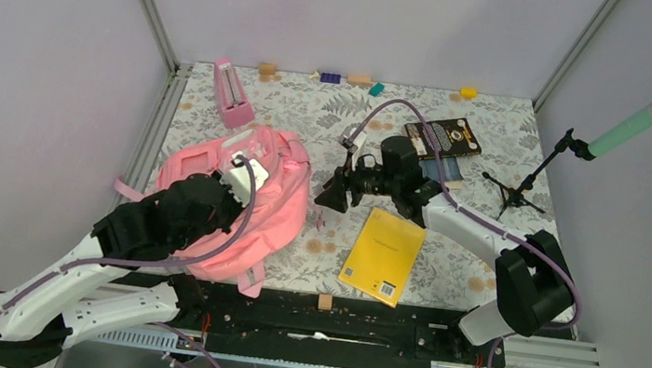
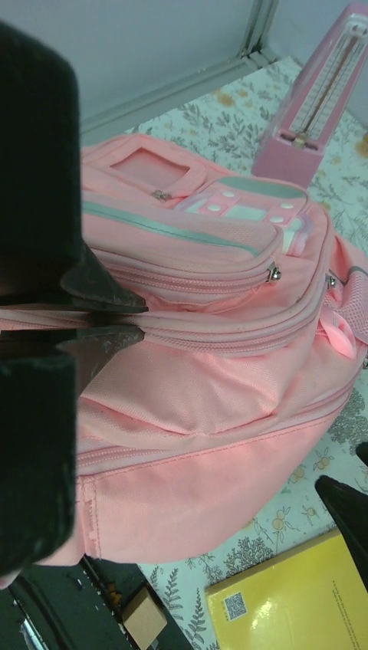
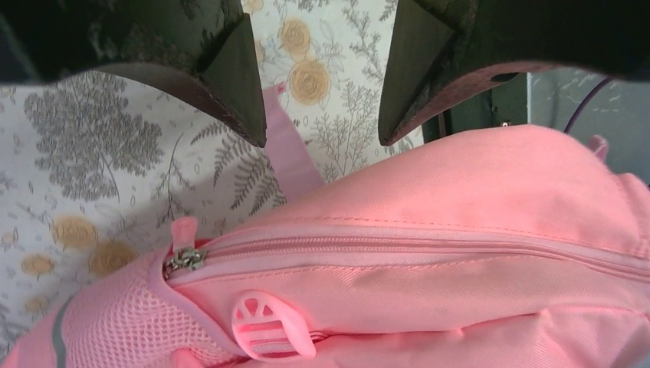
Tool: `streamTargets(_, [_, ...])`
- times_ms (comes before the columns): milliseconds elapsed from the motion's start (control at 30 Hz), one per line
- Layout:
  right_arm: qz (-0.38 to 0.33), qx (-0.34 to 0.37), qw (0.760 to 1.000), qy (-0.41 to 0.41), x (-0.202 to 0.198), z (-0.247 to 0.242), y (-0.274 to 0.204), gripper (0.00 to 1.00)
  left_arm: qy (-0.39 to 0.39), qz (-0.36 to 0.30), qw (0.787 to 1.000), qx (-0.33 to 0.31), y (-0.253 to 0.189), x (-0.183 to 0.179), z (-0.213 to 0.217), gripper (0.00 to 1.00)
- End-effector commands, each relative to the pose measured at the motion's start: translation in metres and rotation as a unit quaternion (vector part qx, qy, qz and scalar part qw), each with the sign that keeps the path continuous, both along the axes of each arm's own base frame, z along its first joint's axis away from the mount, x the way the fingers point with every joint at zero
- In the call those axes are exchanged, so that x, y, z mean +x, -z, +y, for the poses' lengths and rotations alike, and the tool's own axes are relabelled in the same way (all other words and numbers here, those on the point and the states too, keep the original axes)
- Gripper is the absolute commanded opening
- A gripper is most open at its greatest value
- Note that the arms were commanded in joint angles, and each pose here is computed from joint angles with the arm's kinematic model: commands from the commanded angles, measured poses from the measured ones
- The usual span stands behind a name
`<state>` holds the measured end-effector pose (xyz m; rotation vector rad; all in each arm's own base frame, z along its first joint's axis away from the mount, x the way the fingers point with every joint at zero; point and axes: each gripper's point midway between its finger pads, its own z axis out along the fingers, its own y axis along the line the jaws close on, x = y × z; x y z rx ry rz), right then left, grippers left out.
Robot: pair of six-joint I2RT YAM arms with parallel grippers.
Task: Pack the student bag
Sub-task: Unzip the student bag at the center of the board.
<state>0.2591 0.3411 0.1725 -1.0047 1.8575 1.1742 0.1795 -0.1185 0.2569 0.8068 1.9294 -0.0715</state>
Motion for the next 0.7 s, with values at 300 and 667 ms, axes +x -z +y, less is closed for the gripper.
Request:
streamTargets(300, [-0.067,0.029,0.997,0.001,0.048,0.032,0.001,0.61,-0.021,-0.100,0.994,-0.048,-0.076,0.015,0.008,0.00])
streamTargets(667, [-0.140,0.016,0.989,-0.039,0.071,0.048,0.011,0.62,-0.016,-0.099,0.994,-0.049,-0.077,0.012,0.009,0.00])
